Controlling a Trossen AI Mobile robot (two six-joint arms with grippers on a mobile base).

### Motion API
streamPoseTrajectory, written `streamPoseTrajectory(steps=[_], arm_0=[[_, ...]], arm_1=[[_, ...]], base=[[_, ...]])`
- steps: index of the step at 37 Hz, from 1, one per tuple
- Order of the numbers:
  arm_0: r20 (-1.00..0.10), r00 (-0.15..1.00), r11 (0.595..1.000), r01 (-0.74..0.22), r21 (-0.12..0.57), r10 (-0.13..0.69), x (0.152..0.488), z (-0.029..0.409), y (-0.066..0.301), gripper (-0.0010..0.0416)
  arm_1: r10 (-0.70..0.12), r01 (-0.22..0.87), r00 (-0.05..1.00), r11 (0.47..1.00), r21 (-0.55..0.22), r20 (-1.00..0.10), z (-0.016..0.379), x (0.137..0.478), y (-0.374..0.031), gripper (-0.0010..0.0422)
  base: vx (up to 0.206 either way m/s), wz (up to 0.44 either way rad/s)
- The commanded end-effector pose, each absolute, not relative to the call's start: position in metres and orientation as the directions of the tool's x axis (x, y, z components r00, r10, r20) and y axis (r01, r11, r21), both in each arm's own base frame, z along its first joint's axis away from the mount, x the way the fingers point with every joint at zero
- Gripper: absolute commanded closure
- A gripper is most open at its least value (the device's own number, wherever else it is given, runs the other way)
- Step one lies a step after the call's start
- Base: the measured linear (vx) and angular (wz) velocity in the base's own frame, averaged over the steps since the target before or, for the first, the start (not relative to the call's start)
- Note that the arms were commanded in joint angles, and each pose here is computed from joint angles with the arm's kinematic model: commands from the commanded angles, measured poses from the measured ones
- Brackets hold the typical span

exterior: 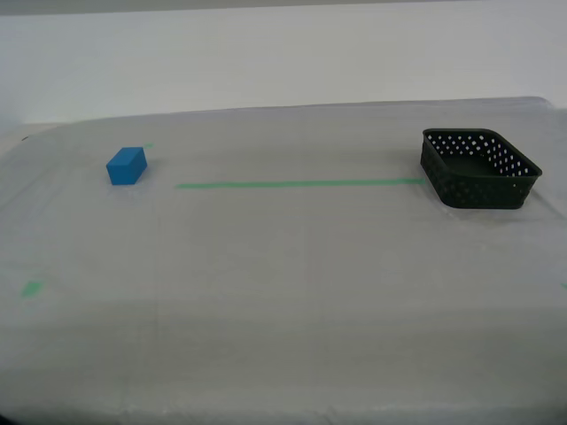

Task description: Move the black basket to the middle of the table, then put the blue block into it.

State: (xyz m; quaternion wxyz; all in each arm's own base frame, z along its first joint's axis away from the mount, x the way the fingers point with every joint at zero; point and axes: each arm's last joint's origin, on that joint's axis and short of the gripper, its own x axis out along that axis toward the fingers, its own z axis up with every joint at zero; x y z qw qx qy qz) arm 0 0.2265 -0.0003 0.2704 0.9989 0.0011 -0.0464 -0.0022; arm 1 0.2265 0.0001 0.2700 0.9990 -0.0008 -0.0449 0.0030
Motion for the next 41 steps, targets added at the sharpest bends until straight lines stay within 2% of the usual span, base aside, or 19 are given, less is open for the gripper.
streamPoseTrajectory(steps=[1, 28, 41], arm_0=[[0.055, 0.999, 1.000, -0.001, 0.018, 0.000, 0.228, 0.270, 0.000, 0.0405], [0.052, 0.999, 1.000, -0.001, 0.018, 0.000, 0.228, 0.270, 0.000, 0.0406], [-0.103, 0.995, 1.000, 0.002, 0.016, 0.000, 0.235, 0.293, 0.000, 0.0406]], arm_1=[[0.006, -0.006, 0.996, 1.000, -0.001, 0.091, 0.270, 0.226, 0.000, 0.0412], [0.006, -0.006, 0.996, 1.000, -0.001, 0.091, 0.270, 0.226, 0.000, 0.0412], [0.007, -0.007, 0.996, 1.000, -0.001, 0.091, 0.270, 0.227, 0.000, 0.0412]], base=[[0.000, 0.000], [0.000, 0.000], [0.000, 0.000]])
